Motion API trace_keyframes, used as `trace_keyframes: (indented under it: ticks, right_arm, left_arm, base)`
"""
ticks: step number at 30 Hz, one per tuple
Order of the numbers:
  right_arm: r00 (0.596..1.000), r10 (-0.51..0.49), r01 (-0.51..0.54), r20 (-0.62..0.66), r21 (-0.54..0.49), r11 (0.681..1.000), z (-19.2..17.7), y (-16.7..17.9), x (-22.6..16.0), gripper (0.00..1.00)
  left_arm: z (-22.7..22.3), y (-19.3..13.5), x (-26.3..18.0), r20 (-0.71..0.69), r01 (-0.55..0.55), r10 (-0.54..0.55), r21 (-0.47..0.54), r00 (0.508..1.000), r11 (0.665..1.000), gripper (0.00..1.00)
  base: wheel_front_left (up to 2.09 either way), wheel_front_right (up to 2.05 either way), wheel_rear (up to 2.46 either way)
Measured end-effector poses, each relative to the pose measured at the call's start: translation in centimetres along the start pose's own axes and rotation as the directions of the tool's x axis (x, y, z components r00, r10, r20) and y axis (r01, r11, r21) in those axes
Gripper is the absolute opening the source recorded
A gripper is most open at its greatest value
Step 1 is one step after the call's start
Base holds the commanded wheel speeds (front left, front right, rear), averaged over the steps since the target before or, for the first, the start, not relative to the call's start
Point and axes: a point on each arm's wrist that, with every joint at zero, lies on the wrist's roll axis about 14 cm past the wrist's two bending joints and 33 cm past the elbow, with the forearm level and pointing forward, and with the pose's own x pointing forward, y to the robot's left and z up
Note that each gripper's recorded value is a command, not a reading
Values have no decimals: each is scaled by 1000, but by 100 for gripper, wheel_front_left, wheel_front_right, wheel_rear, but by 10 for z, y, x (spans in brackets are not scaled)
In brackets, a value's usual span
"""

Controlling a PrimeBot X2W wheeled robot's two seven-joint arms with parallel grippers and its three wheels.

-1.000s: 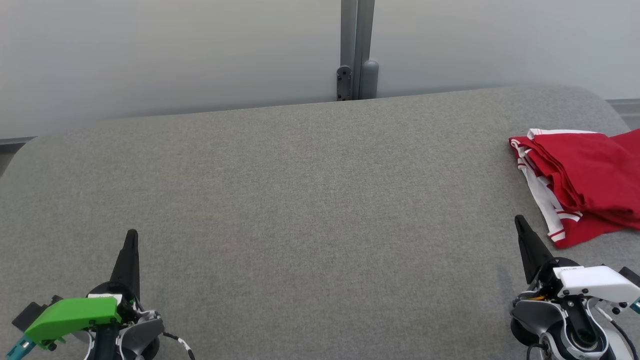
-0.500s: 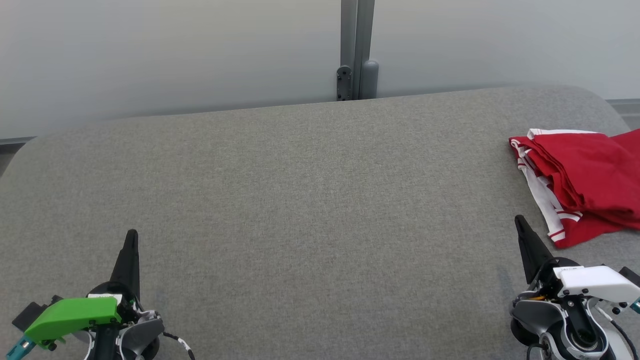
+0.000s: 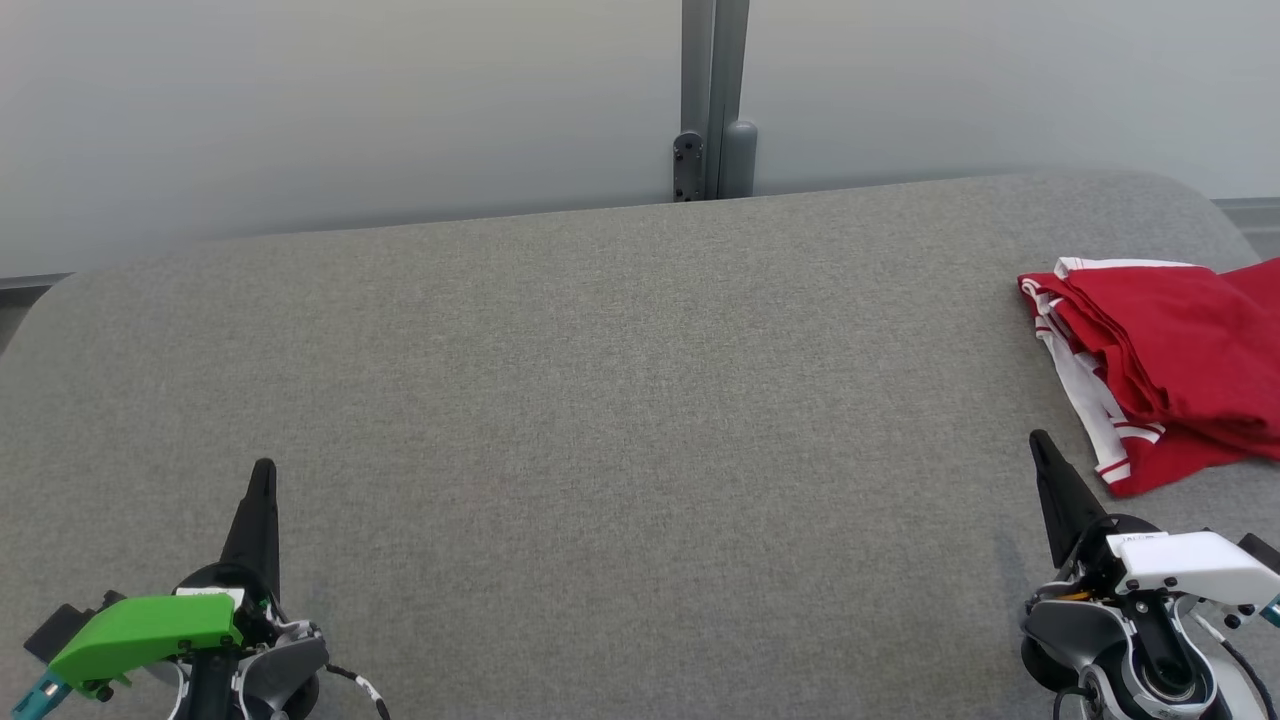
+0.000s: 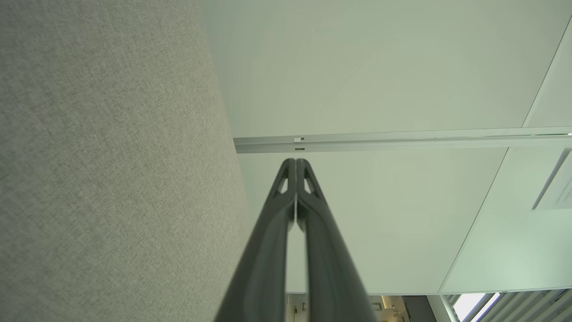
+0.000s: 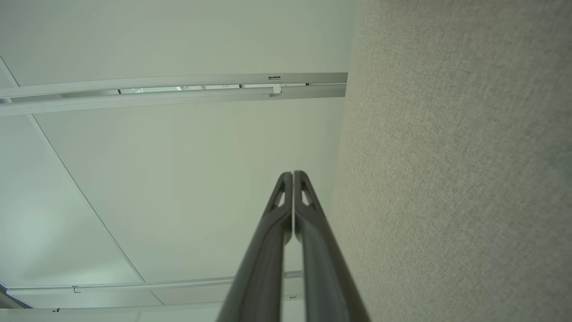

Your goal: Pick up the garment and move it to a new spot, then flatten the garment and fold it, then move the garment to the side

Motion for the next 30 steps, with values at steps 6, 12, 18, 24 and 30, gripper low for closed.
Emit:
trace_keyframes:
  ticks: [6,12,18,24,30]
  right_arm:
    - [1000,0,0,0,0,1000,0,0,0,0]
    - [1000,0,0,0,0,1000,0,0,0,0]
    - [1000,0,0,0,0,1000,0,0,0,0]
    - [1000,0,0,1,0,1000,0,0,0,0]
    - [1000,0,0,0,0,1000,0,0,0,0]
  left_arm:
    - [0,0,0,0,0,0,-1,1000,1000,0]
    - [0,0,0,0,0,0,-1,1000,1000,0]
    - [0,0,0,0,0,0,-1,1000,1000,0]
    - [0,0,0,0,0,0,-1,1000,1000,0]
    - [0,0,0,0,0,0,-1,1000,1000,0]
  base:
    - [0,0,0]
    - [0,0,0]
    - [0,0,0]
    - [0,0,0]
    - [0,0,0]
